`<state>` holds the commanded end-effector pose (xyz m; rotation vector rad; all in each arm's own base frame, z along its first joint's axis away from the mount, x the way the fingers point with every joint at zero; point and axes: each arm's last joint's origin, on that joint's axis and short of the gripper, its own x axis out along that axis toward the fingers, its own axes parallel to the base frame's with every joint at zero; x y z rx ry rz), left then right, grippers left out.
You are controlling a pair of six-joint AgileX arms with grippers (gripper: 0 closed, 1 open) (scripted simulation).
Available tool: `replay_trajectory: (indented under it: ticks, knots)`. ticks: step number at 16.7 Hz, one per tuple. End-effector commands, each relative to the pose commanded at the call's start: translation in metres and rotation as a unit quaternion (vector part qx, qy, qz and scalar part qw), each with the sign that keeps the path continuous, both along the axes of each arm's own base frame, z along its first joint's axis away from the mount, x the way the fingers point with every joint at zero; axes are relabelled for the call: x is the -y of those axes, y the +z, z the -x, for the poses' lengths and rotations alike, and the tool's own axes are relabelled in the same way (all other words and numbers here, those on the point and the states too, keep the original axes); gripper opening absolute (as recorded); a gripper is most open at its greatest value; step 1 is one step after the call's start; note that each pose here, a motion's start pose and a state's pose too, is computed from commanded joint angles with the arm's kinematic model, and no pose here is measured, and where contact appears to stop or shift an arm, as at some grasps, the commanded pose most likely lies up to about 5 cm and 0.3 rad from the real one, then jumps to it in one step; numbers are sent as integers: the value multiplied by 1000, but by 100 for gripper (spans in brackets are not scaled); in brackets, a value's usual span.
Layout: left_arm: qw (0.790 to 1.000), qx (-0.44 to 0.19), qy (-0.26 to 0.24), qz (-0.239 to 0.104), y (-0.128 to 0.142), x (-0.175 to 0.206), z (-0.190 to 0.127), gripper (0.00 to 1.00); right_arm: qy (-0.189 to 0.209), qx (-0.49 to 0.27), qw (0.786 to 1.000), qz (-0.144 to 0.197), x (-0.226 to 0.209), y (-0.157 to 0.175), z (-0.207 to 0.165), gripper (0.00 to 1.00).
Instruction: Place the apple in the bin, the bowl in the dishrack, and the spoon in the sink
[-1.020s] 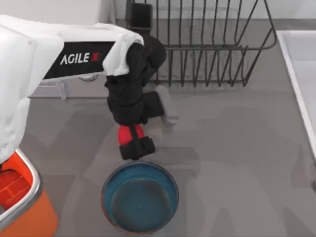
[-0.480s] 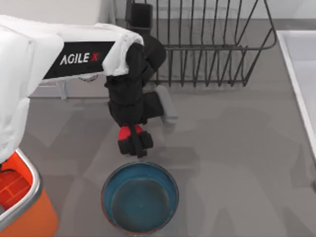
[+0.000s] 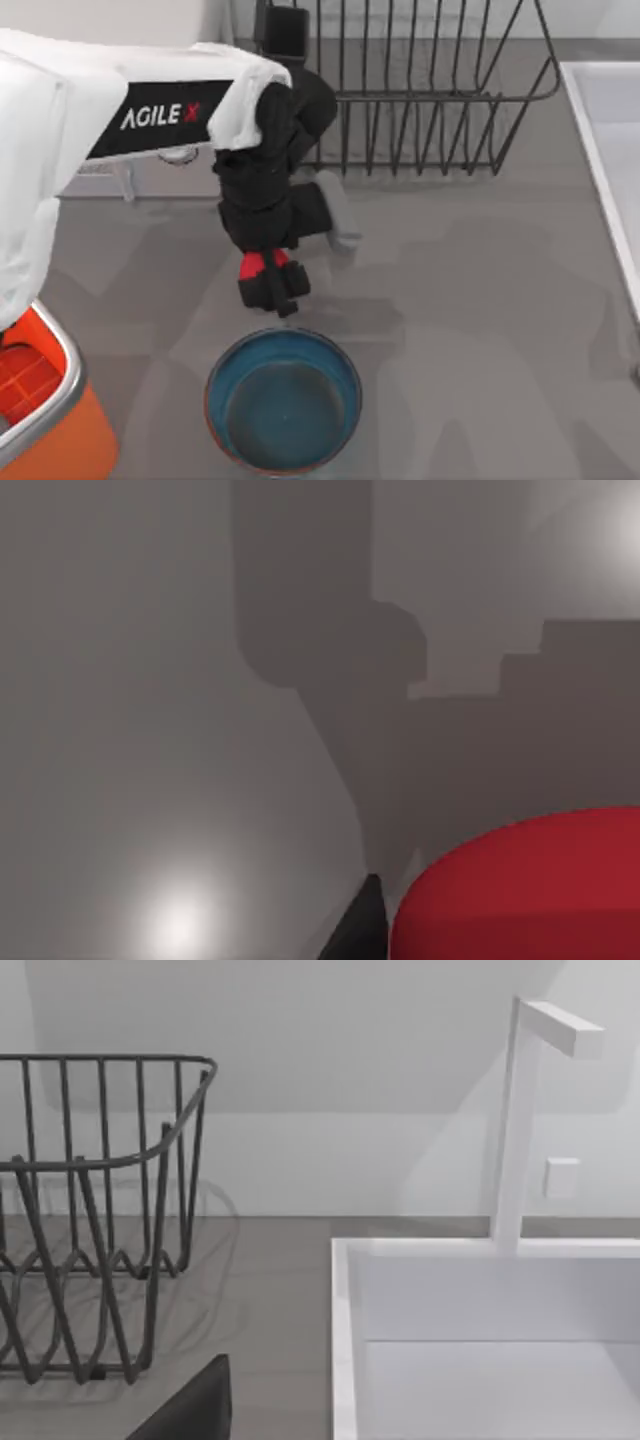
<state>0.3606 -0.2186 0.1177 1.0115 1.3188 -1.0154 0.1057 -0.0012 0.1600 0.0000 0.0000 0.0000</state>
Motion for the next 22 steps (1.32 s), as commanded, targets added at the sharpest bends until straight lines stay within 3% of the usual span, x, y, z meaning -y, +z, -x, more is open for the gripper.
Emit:
replay_trajectory:
  ticks: [9, 16, 19, 22]
  knots:
    - [1000, -1, -1, -1, 92, 0, 1, 0, 0, 0, 1000, 0, 0, 0, 0, 100]
    - [1000, -2, 5, -1, 94, -2, 1, 0, 0, 0, 1000, 0, 0, 0, 0, 100]
    - [998, -4, 59, -3, 101, -11, 4, 0, 0, 0, 1000, 0, 0, 0, 0, 100]
    - [986, -6, 164, -6, 113, -29, 10, 0, 0, 0, 1000, 0, 0, 0, 0, 100]
